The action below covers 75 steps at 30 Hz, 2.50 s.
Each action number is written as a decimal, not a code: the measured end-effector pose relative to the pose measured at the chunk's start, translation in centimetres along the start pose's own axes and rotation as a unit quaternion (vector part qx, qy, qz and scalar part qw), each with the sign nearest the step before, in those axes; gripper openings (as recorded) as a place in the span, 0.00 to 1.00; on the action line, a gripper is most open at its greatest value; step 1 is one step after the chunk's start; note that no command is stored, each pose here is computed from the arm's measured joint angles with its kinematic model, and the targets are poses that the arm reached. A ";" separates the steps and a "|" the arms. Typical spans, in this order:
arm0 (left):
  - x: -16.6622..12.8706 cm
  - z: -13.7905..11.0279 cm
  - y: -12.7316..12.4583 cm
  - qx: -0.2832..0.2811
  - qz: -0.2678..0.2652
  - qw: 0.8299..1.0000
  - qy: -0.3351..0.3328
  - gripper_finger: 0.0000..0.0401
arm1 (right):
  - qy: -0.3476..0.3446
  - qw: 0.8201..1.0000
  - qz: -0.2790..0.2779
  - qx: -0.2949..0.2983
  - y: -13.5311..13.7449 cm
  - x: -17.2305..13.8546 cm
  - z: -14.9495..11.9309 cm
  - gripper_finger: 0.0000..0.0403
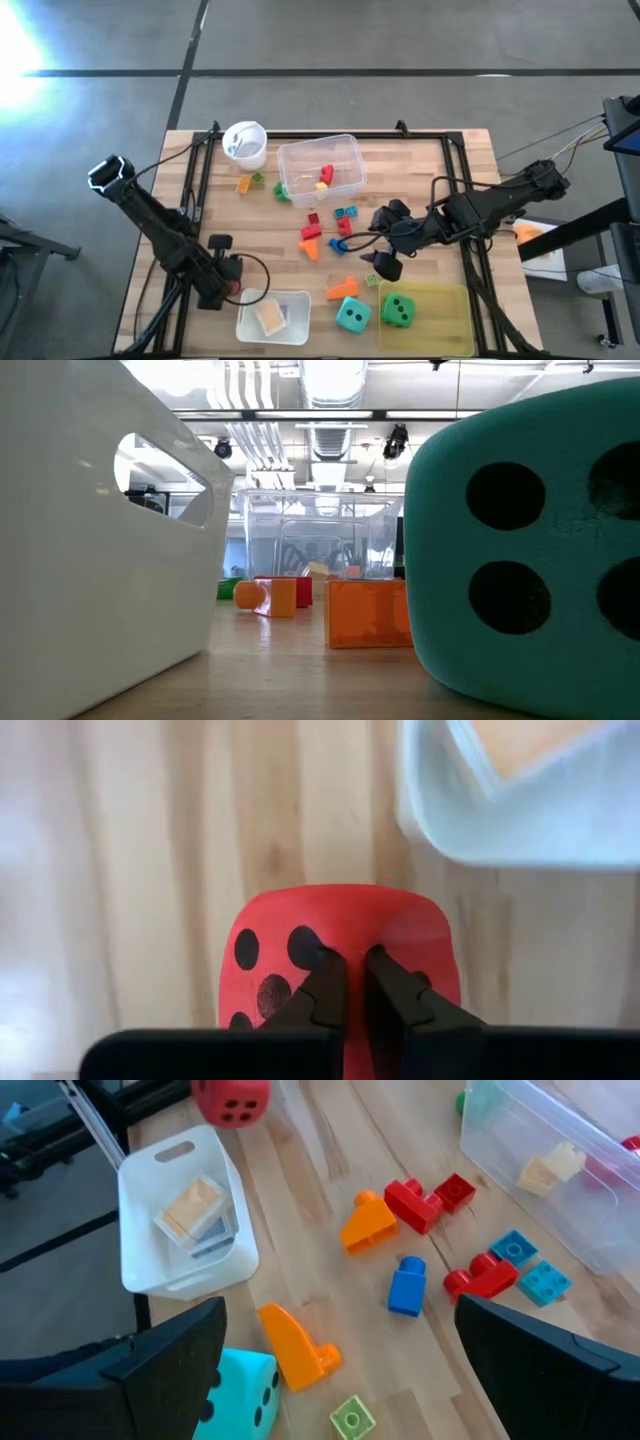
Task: Pick & Place Toys
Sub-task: Put the red dice into the yellow bin
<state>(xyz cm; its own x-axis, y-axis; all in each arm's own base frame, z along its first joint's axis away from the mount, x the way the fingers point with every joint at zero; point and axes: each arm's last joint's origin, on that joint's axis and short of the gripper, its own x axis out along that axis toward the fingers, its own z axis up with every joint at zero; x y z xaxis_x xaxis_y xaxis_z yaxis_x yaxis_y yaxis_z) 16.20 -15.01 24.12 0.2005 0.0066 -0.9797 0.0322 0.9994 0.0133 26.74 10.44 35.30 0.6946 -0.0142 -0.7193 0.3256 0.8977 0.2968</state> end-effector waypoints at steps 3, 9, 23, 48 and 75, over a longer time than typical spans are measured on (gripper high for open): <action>-0.4 0.5 0.3 -0.024 0.014 0.999 -0.026 0.03 | -0.010 1.000 -0.001 -0.001 0.1 0.0 0.1 0.96; -2.1 1.0 2.0 -0.119 0.029 0.986 -0.117 0.02 | -0.050 0.998 -0.041 -0.003 -0.2 0.0 0.4 0.96; -2.2 4.4 5.1 -0.297 -0.107 0.885 -0.341 0.02 | -0.154 0.982 -0.052 -0.097 0.2 2.1 0.4 0.96; -3.7 9.4 8.0 -0.329 -0.184 0.784 -0.494 0.02 | -0.198 0.955 -0.027 -0.218 2.8 5.9 -0.4 0.96; -4.3 10.7 7.5 -0.291 -0.242 0.756 -0.535 0.00 | -0.183 0.934 -0.034 -0.303 3.7 7.4 2.9 0.61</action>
<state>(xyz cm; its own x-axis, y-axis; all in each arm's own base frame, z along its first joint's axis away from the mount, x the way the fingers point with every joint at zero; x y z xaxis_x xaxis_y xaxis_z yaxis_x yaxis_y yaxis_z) 26.05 -7.90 30.59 0.9897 -0.0844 -0.1154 -0.0186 0.7244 -0.6891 34.93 12.39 32.83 0.8948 -0.1306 -0.4270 0.0308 0.9720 -0.2328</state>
